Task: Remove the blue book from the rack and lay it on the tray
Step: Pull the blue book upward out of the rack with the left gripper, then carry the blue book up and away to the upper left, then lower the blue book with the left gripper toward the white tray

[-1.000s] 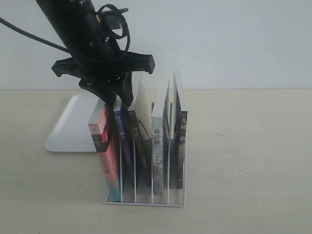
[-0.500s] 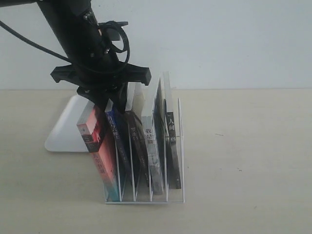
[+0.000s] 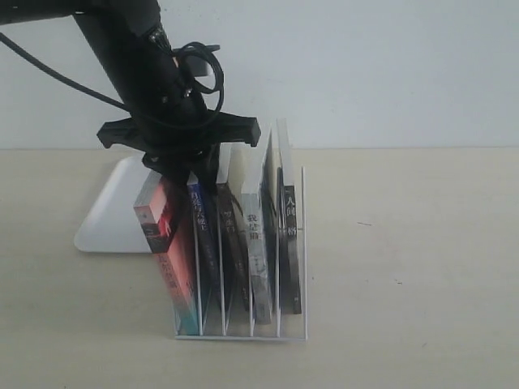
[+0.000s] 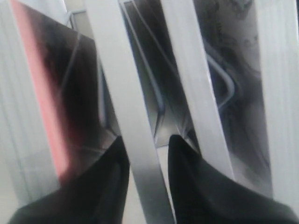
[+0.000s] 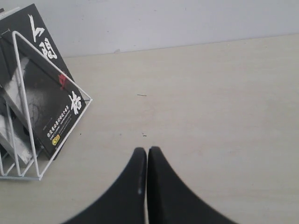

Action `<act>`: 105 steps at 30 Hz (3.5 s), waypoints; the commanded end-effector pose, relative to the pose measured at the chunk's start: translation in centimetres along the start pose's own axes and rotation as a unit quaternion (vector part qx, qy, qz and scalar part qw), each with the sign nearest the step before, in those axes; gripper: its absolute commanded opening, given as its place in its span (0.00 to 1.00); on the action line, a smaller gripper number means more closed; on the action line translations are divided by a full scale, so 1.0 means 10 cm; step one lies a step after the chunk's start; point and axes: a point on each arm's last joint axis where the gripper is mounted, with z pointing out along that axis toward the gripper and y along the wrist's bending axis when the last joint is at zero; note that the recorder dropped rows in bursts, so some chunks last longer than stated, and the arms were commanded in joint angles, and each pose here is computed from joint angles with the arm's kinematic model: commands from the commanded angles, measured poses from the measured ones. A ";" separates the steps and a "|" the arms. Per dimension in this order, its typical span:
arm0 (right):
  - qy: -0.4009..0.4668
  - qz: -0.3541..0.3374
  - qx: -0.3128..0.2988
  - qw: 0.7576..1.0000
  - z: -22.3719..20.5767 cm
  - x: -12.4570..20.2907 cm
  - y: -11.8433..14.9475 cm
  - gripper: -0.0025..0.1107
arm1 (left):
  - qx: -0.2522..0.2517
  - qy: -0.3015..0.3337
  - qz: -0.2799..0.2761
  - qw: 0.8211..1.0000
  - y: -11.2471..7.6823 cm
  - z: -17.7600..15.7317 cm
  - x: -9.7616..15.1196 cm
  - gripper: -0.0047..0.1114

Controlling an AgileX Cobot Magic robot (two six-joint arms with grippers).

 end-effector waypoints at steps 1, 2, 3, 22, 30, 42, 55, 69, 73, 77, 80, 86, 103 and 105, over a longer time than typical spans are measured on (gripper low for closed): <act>-0.004 -0.006 0.004 1.000 0.00 -0.01 -0.01 0.02 | -0.001 0.008 -0.002 1.000 0.02 0.05 0.00 0.26; -0.004 -0.006 0.004 1.000 0.00 -0.01 -0.01 0.02 | -0.001 0.006 -0.002 1.000 0.02 0.03 0.00 0.25; -0.004 -0.006 0.004 1.000 0.00 -0.01 -0.01 0.02 | 0.000 0.004 0.001 1.000 0.02 0.01 0.00 0.24; -0.004 -0.006 0.004 1.000 0.00 -0.01 -0.01 0.02 | 0.011 -0.051 0.009 0.999 0.00 -0.42 0.07 0.15; -0.004 -0.006 0.004 1.000 0.00 -0.01 -0.01 0.02 | 0.030 -0.110 0.024 0.993 -0.02 -0.75 0.12 0.10; -0.004 -0.006 0.004 1.000 0.00 -0.01 -0.01 0.02 | 0.038 -0.182 0.038 0.982 -0.01 -1.27 0.30 0.08; -0.004 -0.006 0.004 1.000 0.00 -0.01 -0.01 0.02 | 0.060 -0.293 0.029 0.954 0.04 -1.95 0.61 0.08; -0.004 -0.006 0.004 1.000 0.00 -0.01 -0.01 0.02 | -0.075 -0.469 -0.087 0.876 0.58 -2.63 1.06 0.08; -0.004 -0.006 0.004 1.000 0.00 -0.01 -0.01 0.02 | -0.095 -0.474 -0.137 0.864 0.77 -2.42 0.99 0.08; -0.004 -0.006 0.004 1.000 0.00 -0.01 -0.01 0.02 | -0.072 -0.494 -0.173 0.849 0.91 -2.17 0.92 0.08; -0.004 -0.006 0.004 1.000 0.00 -0.01 -0.01 0.02 | -0.047 -0.513 -0.206 0.832 1.04 -1.95 0.87 0.08; -0.004 -0.006 0.004 1.000 0.00 -0.01 -0.01 0.02 | 0.007 -0.541 -0.275 0.795 1.29 -1.46 0.89 0.08; -0.004 -0.006 0.004 1.000 0.00 -0.01 -0.01 0.02 | 0.118 -0.434 -0.487 0.748 1.59 -0.45 0.81 0.08; -0.004 -0.006 0.004 1.000 0.00 -0.01 -0.01 0.02 | 0.115 -0.422 -0.498 0.749 1.62 -0.36 0.77 0.08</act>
